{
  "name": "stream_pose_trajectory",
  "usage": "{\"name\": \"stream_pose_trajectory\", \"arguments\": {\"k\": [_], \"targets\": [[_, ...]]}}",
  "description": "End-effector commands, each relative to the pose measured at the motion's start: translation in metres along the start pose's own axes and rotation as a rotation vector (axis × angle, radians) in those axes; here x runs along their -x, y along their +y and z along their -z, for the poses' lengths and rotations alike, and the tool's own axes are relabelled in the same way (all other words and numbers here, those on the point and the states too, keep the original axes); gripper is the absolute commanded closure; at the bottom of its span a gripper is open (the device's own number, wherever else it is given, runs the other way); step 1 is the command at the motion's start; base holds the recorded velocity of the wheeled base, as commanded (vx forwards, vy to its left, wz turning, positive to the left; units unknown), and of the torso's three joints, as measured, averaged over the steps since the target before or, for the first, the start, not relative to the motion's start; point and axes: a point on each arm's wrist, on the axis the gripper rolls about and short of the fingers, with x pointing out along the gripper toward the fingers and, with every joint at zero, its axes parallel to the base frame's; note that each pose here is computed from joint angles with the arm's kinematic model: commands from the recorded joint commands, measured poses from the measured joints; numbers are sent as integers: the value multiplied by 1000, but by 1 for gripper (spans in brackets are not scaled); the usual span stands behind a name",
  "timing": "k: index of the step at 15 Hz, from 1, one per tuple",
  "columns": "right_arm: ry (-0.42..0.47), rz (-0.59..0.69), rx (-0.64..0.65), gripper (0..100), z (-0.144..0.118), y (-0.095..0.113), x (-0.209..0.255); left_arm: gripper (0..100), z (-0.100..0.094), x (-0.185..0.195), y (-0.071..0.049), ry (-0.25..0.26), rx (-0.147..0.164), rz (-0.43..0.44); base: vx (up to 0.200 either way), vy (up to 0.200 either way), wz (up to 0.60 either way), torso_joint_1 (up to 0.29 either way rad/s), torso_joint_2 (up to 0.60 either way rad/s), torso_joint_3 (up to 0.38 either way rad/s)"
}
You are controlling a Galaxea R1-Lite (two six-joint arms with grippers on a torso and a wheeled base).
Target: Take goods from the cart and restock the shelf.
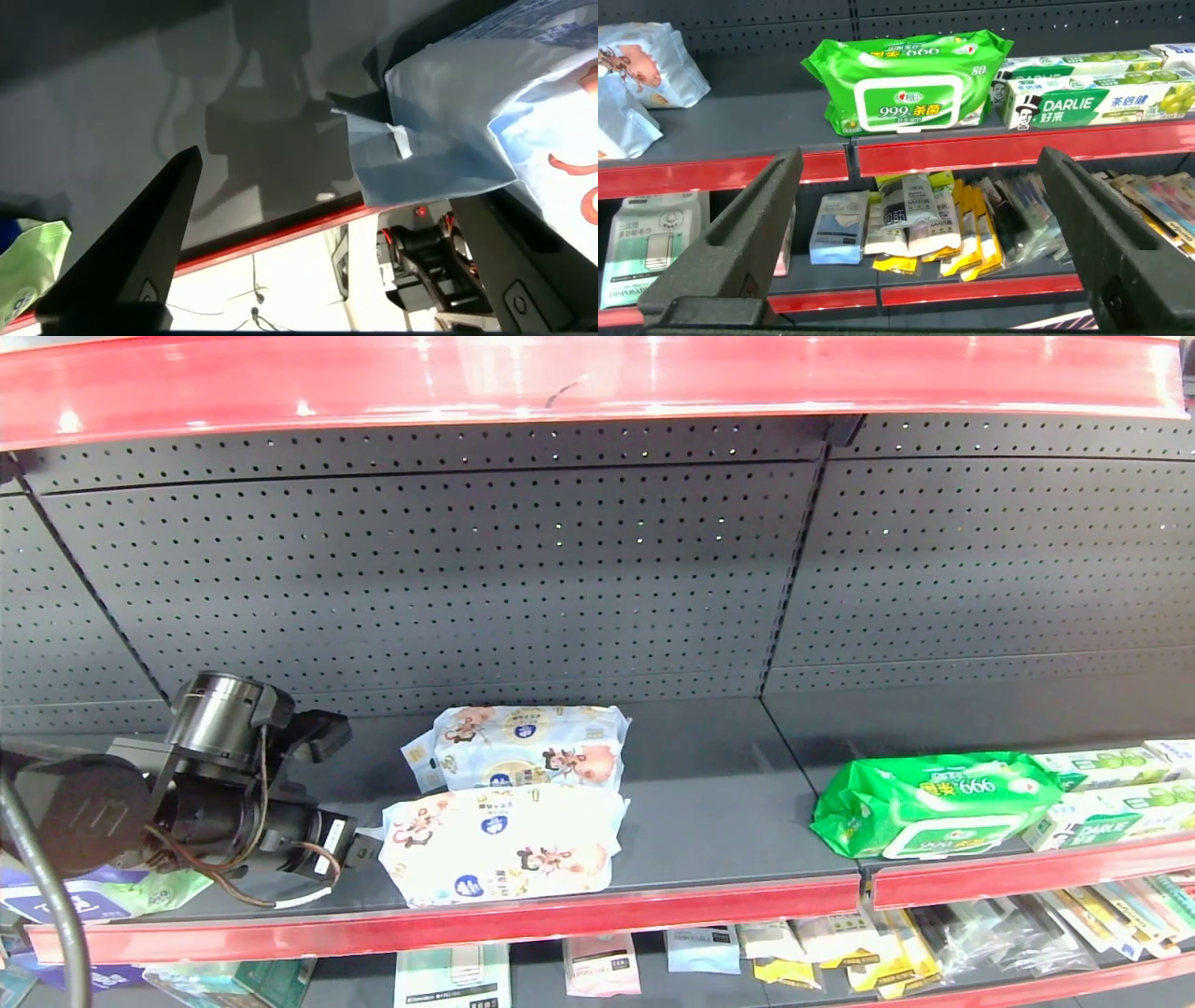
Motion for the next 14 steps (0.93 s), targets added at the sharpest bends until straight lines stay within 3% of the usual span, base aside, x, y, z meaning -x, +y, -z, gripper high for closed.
{"name": "stream_pose_trajectory", "arguments": {"k": [1,14], "targets": [[1,-1,-1,0,0,0,0,0,0,0,-2,-2,-6,4,0,0,0,0,0,0],[1,-1,0,0,0,0,0,0,-3,0,-11,-9,-36,22,0,0,0,0,0,0]]}}
